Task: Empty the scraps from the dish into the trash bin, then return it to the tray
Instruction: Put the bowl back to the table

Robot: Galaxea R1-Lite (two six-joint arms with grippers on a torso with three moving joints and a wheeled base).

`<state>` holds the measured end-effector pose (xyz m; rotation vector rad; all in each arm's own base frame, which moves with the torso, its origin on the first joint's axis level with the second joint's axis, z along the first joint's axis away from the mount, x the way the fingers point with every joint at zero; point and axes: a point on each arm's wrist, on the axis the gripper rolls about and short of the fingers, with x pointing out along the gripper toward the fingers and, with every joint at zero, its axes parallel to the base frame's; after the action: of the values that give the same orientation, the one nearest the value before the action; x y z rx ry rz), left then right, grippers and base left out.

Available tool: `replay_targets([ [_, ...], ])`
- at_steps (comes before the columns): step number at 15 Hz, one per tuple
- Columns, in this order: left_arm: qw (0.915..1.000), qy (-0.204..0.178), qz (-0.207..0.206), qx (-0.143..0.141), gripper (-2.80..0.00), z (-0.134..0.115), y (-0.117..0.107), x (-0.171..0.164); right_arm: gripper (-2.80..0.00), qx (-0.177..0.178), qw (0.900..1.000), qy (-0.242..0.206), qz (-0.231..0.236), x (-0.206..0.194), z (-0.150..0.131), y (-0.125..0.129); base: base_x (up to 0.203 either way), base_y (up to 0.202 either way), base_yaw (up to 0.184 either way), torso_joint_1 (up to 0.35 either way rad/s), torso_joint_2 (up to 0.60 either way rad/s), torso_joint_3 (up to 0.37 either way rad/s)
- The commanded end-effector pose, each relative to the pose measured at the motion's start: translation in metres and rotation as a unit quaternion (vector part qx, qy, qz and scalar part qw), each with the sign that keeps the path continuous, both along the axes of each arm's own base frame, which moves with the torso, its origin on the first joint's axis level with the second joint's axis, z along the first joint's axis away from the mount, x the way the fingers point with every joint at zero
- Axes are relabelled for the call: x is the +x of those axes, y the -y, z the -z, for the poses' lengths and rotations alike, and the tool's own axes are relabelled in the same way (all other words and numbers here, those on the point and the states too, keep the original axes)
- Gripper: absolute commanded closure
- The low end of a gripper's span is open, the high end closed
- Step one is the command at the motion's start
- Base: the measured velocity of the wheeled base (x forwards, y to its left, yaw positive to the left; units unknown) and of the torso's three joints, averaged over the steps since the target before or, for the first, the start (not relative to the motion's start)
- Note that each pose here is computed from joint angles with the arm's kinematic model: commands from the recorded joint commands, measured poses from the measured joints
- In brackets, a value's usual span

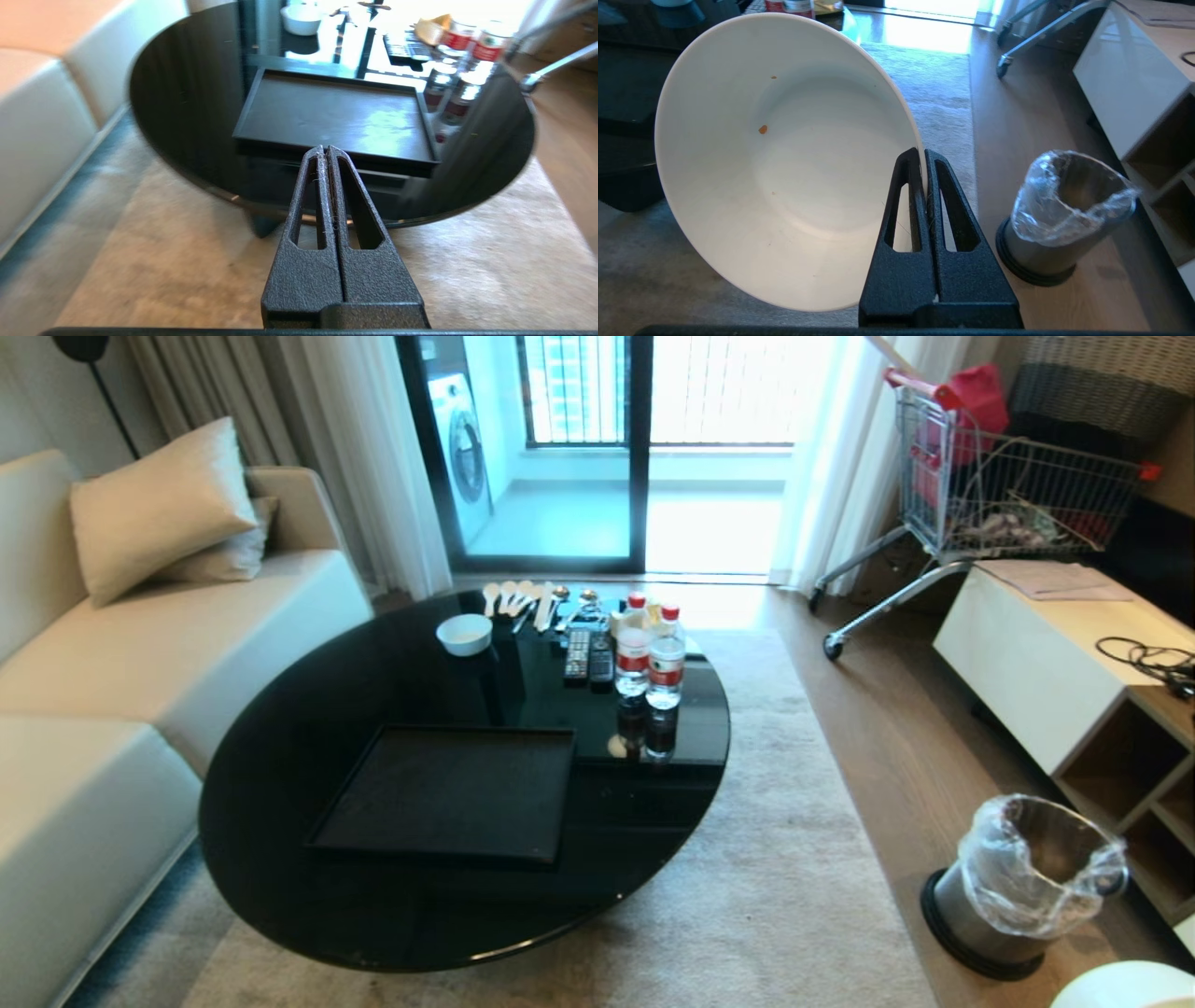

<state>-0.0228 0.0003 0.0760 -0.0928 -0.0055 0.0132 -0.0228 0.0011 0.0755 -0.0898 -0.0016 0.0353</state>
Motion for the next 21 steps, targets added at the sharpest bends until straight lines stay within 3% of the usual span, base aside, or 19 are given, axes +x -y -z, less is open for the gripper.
replay_targets([
  [1, 1.0, 0.001, 0.0, 0.0, 0.0, -0.0001, 0.0, 0.0, 0.0, 0.0, 1.0, 0.0, 0.0, 0.0001, 0.0, 0.0, 0.0, -0.01, 0.17, 0.008, 0.0, 0.002],
  [10, 1.0, 0.001, 0.0, 0.0, 0.0, -0.0001, 0.0, 0.0, 0.0, 0.002, 1.0, 0.0, 0.0, 0.0, 0.0, 0.0, -0.001, -0.009, 0.159, 0.003, 0.0, 0.003],
  [21, 1.0, 0.001, 0.0, 0.0, 0.0, -0.0001, 0.0, 0.0, 0.0, 0.002, 1.0, 0.0, 0.0, 0.0, 0.0, 0.0, 0.01, 0.0, 0.006, 0.0, 0.0, 0.001],
])
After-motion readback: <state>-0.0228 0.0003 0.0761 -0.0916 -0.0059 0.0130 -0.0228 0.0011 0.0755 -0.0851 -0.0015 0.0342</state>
